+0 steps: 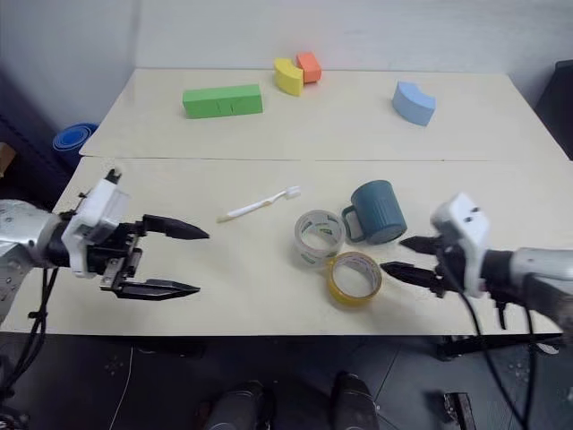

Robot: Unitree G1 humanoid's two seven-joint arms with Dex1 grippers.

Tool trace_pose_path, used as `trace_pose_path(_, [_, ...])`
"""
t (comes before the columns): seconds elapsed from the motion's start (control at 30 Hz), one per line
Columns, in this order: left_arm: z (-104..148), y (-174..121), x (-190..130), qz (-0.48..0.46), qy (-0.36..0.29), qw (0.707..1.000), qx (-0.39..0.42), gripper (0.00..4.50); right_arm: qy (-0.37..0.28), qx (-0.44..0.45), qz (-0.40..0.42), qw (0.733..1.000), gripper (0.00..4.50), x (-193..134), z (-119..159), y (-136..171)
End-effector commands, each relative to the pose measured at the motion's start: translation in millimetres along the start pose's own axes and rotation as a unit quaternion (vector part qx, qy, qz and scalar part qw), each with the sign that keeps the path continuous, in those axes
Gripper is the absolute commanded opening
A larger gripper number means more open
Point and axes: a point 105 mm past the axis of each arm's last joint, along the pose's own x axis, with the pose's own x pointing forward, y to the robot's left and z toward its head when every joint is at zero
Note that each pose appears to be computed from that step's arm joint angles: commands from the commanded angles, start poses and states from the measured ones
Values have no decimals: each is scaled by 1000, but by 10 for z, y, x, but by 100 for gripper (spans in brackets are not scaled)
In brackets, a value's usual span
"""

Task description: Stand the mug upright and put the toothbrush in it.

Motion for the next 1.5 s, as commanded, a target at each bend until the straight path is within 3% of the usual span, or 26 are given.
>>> trace_pose_path(0.03, [111, -25, 112, -35, -5, 999, 28, 450, 7, 10, -21, 1000, 298, 144, 24, 22])
trace_pose_path(0.37, [212, 9, 274, -55, -19, 997, 54, 450, 55, 29, -54, 997, 298, 411, -219, -32])
trace_pose_path(0.47, [211, 19, 285, -52, -18, 997, 58, 450, 60, 31, -58, 996, 246, 452, -278, -56])
trace_pose_path(0.7, [244, 58, 256, -45, -22, 997, 60, 450, 63, 20, -61, 996, 14, 454, -324, -67])
trace_pose_path(0.73, [240, 66, 249, -43, -22, 997, 59, 450, 61, 18, -59, 996, 2, 450, -318, -53])
trace_pose_path(0.87, [215, 83, 228, -41, -18, 997, 59, 450, 61, 16, -75, 995, 2, 293, -308, -80])
trace_pose_path(1.0, [214, 105, 233, -41, -20, 997, 60, 450, 53, 53, -185, 980, 2, -186, -340, -545])
trace_pose_path(1.13, [247, 121, 293, -48, -33, 996, 67, 450, 70, 91, -345, 932, 2, -968, -577, -1298])
trace_pose_path(1.33, [344, 152, 338, -52, -49, 994, 79, 450, 66, 142, -430, 889, 2, -1282, -877, -1816])
trace_pose_path(1.5, [385, 191, 324, -43, -51, 994, 86, 450, 51, 172, -417, 891, 145, -1189, -941, -1903])
